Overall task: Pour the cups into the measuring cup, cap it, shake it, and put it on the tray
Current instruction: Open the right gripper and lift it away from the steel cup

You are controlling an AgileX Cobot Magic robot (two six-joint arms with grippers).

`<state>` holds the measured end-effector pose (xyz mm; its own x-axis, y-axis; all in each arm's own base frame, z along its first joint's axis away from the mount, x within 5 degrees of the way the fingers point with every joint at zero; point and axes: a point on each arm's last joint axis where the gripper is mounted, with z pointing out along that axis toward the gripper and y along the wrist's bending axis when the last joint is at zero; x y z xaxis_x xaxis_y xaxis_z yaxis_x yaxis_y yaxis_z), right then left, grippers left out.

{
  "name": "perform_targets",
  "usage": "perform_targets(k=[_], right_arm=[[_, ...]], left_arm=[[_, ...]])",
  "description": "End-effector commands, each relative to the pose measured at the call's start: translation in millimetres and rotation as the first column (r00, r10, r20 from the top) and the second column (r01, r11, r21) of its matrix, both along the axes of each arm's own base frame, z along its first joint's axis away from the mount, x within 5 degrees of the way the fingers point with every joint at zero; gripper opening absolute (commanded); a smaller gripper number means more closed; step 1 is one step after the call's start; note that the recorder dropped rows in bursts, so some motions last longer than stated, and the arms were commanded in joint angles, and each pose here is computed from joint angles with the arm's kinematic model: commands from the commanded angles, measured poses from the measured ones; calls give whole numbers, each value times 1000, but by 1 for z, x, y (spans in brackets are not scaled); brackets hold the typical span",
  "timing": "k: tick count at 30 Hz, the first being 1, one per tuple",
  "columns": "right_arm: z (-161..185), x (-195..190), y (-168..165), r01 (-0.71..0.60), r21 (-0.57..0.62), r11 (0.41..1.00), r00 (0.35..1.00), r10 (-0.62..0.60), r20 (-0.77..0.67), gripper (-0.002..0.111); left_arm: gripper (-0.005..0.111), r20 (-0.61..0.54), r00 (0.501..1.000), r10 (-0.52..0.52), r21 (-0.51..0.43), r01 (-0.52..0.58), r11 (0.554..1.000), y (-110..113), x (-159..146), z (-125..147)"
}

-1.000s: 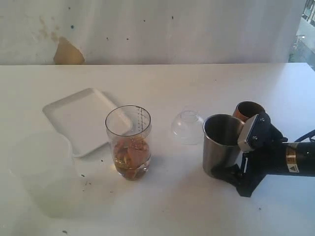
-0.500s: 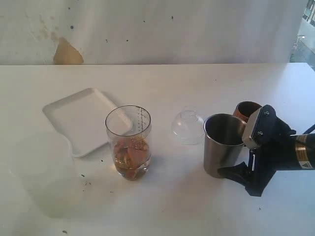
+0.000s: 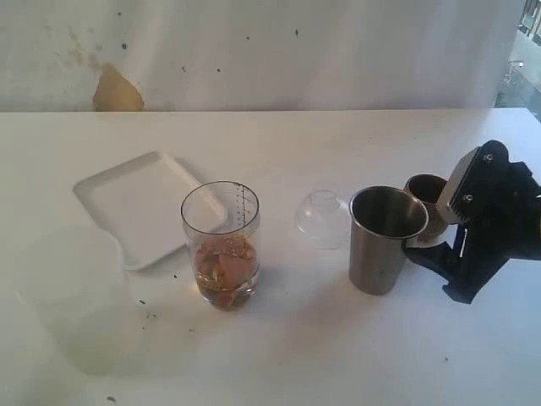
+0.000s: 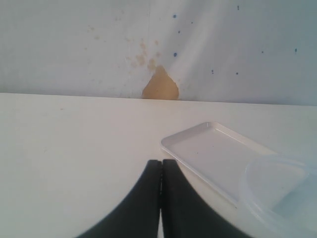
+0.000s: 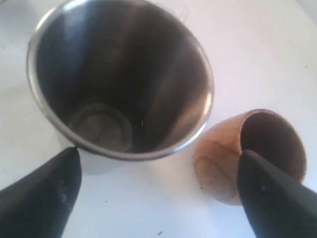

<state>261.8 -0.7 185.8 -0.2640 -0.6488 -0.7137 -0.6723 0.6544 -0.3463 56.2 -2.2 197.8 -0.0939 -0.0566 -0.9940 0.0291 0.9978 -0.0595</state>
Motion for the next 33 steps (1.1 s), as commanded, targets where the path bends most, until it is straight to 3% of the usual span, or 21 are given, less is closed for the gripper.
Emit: perform_targets(k=[1,6,14,16,18,19,20,23,26,28,31,33], right_arm=[[17,-6,1,11,-3,1000,998,-11,60,79],[39,-14,2,20,-5,1000,990,-19,143,79],[84,-27,5,112,158,981,960,-148,237,79],[97,-28,6,159,341,926,945,-243,219,79],[112,-24,5,240,559,793,926,-360,112,78],[118,-21,5,261,607,751,924,-377,69,77],[125,-17,6,277,648,709,927,-374,13,76],[144,-1,12,242,630,738,965,-249,-80,73],[161,21,17,280,717,638,960,-177,-217,73],[170,36,21,271,747,607,960,-120,-251,74],[174,57,33,232,752,617,967,-66,-244,77],[179,63,46,74,710,700,990,33,-135,78]], left_arm=[[1,7,1000,4,-8,-4,1000,0,0,0],[1,7,1000,4,-8,-4,1000,0,0,0],[1,7,1000,4,-8,-4,1000,0,0,0],[1,7,1000,4,-8,-4,1000,0,0,0],[1,7,1000,4,-8,-4,1000,0,0,0],[1,7,1000,4,-8,-4,1000,0,0,0],[1,7,1000,4,-8,-4,1000,0,0,0],[1,7,1000,4,-8,-4,1000,0,0,0],[1,7,1000,4,-8,-4,1000,0,0,0],[1,7,1000,4,-8,-4,1000,0,0,0],[1,7,1000,4,-8,-4,1000,0,0,0],[1,7,1000,4,-8,-4,1000,0,0,0]])
